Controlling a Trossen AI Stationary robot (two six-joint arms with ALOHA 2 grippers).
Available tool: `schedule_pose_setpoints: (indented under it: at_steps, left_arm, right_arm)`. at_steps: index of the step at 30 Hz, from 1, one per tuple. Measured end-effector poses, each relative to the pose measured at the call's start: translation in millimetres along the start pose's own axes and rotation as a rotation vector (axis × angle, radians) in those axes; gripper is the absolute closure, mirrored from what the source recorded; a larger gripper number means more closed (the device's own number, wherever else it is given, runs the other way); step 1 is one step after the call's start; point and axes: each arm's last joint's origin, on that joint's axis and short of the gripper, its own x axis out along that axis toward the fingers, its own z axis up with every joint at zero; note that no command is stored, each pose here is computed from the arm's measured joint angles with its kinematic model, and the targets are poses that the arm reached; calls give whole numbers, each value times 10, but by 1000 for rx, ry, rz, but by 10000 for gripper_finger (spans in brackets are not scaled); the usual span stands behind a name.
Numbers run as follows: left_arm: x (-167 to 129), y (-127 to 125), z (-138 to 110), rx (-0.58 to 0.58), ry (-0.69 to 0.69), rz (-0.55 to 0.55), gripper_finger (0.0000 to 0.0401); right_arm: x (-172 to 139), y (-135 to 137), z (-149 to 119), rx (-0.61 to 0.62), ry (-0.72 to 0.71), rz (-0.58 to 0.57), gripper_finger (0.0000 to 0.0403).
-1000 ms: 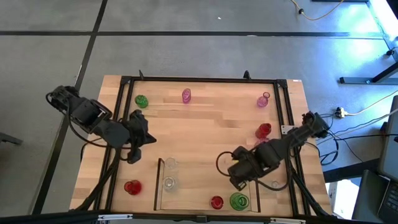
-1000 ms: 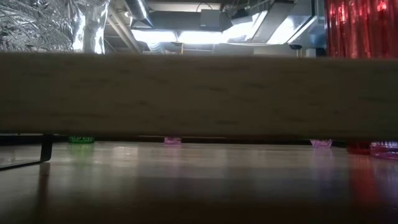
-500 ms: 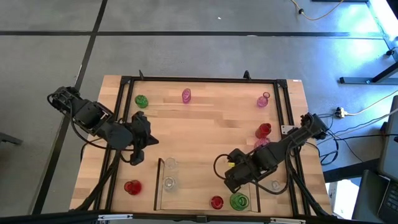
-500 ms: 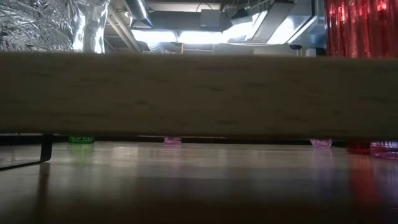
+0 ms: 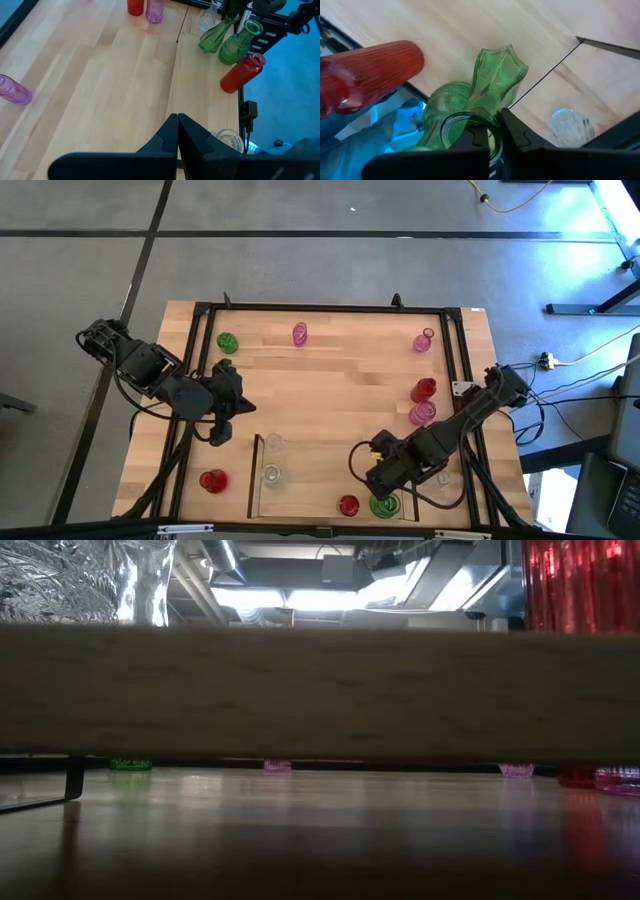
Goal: Sort vases onto shelf
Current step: Put the right green vase aligned with the other green vases on the shelf
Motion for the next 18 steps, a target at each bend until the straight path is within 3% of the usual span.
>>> schedule_pose_setpoints:
  at_steps: [18]
  left_arm:
    - [0,1,1,0,-2,3,401]
  right_arm:
    - [81,31,0,-35,35,35,403]
